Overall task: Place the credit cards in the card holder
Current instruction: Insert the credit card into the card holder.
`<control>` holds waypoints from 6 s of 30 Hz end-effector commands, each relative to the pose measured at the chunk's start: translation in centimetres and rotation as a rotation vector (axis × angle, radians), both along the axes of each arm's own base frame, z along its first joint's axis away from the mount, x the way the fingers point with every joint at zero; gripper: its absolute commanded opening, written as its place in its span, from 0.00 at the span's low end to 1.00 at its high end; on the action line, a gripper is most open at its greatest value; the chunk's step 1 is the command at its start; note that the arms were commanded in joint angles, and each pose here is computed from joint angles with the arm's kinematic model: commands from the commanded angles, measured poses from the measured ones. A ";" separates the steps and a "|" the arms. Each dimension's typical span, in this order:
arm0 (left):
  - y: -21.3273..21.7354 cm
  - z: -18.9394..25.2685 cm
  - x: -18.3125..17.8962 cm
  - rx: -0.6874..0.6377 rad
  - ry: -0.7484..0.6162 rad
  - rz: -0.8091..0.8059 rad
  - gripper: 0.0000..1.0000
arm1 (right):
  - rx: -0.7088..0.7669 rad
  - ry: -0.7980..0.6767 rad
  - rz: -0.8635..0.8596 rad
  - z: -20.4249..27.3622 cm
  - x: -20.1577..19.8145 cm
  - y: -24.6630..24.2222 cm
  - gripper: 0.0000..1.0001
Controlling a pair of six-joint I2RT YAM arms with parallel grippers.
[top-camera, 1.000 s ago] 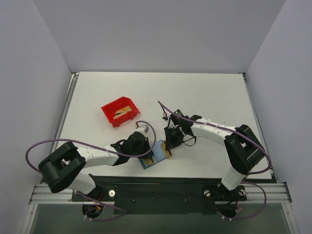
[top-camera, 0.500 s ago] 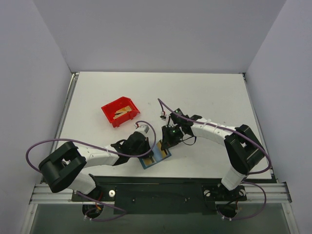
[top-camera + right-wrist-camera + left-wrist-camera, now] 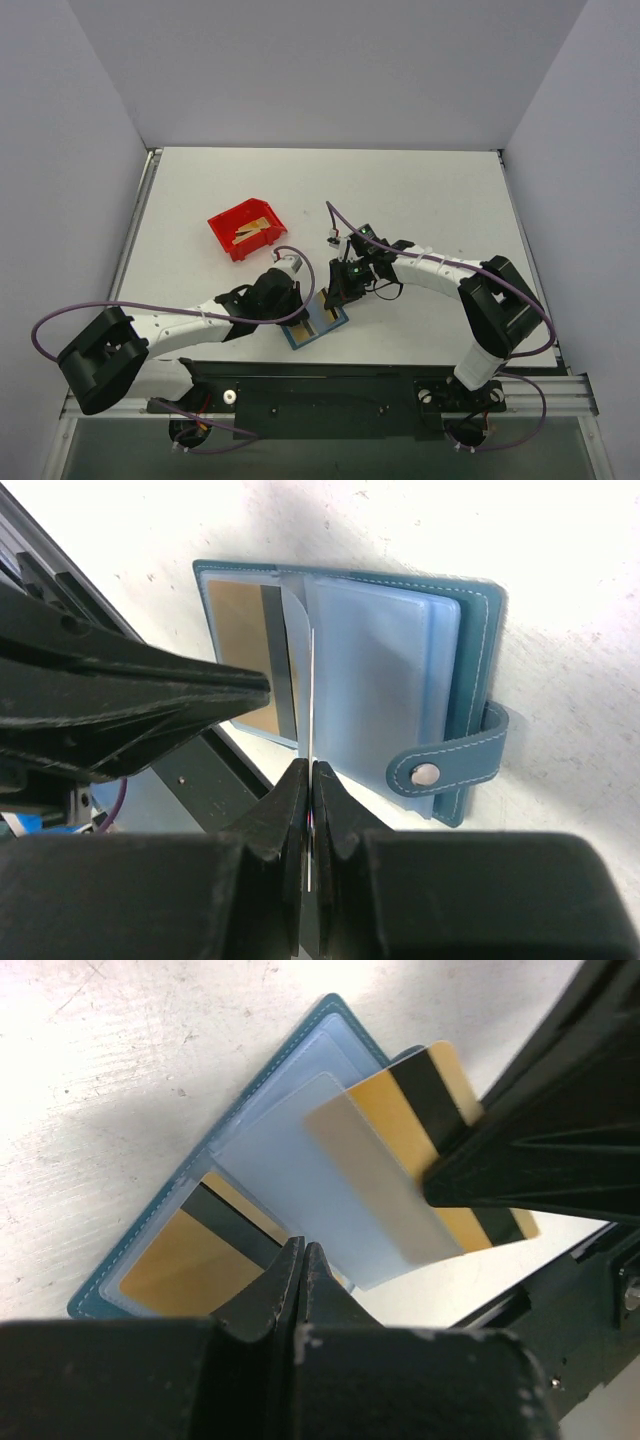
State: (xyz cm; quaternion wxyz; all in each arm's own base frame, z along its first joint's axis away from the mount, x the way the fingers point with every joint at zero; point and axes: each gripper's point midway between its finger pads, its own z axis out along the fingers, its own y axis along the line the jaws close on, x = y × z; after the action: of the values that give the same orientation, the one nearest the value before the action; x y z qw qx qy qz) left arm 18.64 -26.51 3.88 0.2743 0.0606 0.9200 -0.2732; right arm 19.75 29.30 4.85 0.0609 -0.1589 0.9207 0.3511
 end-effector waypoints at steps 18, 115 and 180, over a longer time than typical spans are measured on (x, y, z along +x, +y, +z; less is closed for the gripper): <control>2.7 9.6 1.4 -0.072 -0.180 0.107 0.00 | 0.127 0.024 0.057 1.3 -1.3 4.0 0.00; 5.5 -0.1 -2.5 0.055 0.016 0.108 0.00 | -0.013 0.053 0.095 -2.9 -0.9 2.3 0.00; 5.1 -2.9 -2.8 0.113 0.069 0.078 0.00 | 0.160 0.135 0.104 -2.7 -2.8 4.4 0.00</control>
State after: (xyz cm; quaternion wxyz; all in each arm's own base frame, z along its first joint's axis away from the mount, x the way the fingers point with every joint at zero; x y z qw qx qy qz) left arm 16.13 -21.95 1.68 0.2571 0.0206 0.9377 -0.2327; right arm 17.68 32.94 2.37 -0.0031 -0.1778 0.8891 0.4218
